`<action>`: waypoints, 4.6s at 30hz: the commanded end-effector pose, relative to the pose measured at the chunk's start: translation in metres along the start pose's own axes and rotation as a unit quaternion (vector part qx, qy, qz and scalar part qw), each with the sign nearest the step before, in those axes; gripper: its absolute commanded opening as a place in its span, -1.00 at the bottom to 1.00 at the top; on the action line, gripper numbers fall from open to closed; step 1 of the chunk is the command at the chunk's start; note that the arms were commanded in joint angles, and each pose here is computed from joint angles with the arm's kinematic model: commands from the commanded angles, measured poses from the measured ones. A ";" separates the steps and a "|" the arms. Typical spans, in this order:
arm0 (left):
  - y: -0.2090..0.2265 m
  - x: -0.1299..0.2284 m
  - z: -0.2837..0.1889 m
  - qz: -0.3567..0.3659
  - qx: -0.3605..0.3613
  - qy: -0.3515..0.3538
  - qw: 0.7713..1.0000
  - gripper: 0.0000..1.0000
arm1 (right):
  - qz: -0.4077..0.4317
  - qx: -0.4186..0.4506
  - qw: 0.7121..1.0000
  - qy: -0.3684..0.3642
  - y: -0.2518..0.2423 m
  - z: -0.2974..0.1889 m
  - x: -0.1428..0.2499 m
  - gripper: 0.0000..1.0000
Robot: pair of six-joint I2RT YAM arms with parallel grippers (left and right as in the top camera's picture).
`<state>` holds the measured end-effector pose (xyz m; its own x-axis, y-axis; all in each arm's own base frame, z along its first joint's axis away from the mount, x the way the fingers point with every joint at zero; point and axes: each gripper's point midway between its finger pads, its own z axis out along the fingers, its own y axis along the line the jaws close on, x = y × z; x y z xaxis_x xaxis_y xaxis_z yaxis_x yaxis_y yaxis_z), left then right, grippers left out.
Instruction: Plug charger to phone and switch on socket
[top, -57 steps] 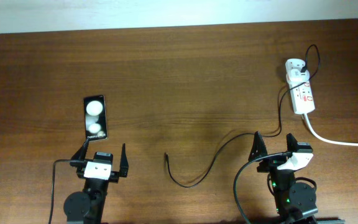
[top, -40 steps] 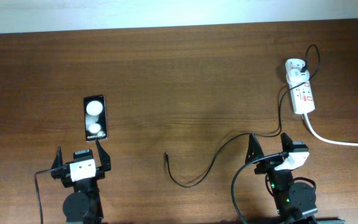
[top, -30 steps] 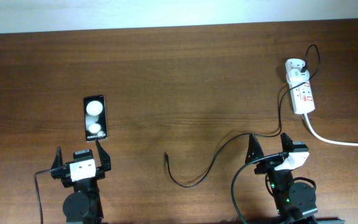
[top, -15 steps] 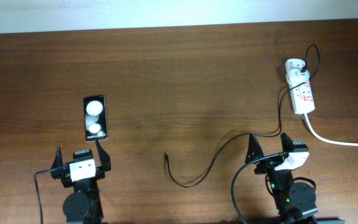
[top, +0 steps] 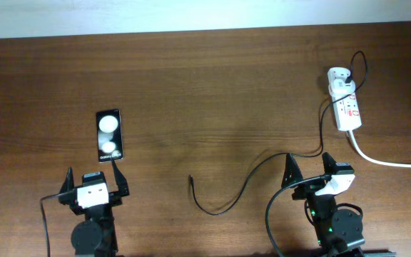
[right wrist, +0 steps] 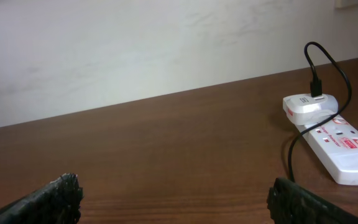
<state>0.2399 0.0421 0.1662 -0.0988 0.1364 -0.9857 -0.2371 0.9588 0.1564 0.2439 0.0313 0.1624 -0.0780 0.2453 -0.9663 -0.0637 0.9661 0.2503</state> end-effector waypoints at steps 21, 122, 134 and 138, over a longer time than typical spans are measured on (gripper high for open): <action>-0.007 -0.092 0.068 0.061 0.042 0.278 0.958 0.97 | 0.002 0.000 1.000 0.006 -0.001 0.001 0.005 0.97; -0.044 0.137 0.174 -0.006 0.094 0.612 0.785 0.97 | 0.002 0.000 1.000 0.006 -0.001 0.001 0.005 0.97; -0.044 0.137 0.174 -0.006 0.094 0.612 0.785 0.97 | 0.002 0.000 1.000 0.006 -0.001 0.001 0.005 0.97; -0.045 0.142 0.174 -0.006 0.095 0.616 0.782 0.97 | 0.002 0.000 1.000 0.006 -0.001 0.001 0.005 0.97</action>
<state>0.4025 0.0603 0.0152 -0.9808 -0.0919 -0.1718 -0.0962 0.9952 0.0165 0.2440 0.0319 0.1610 -0.0842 0.2432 -0.9663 -0.0657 0.9663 0.2489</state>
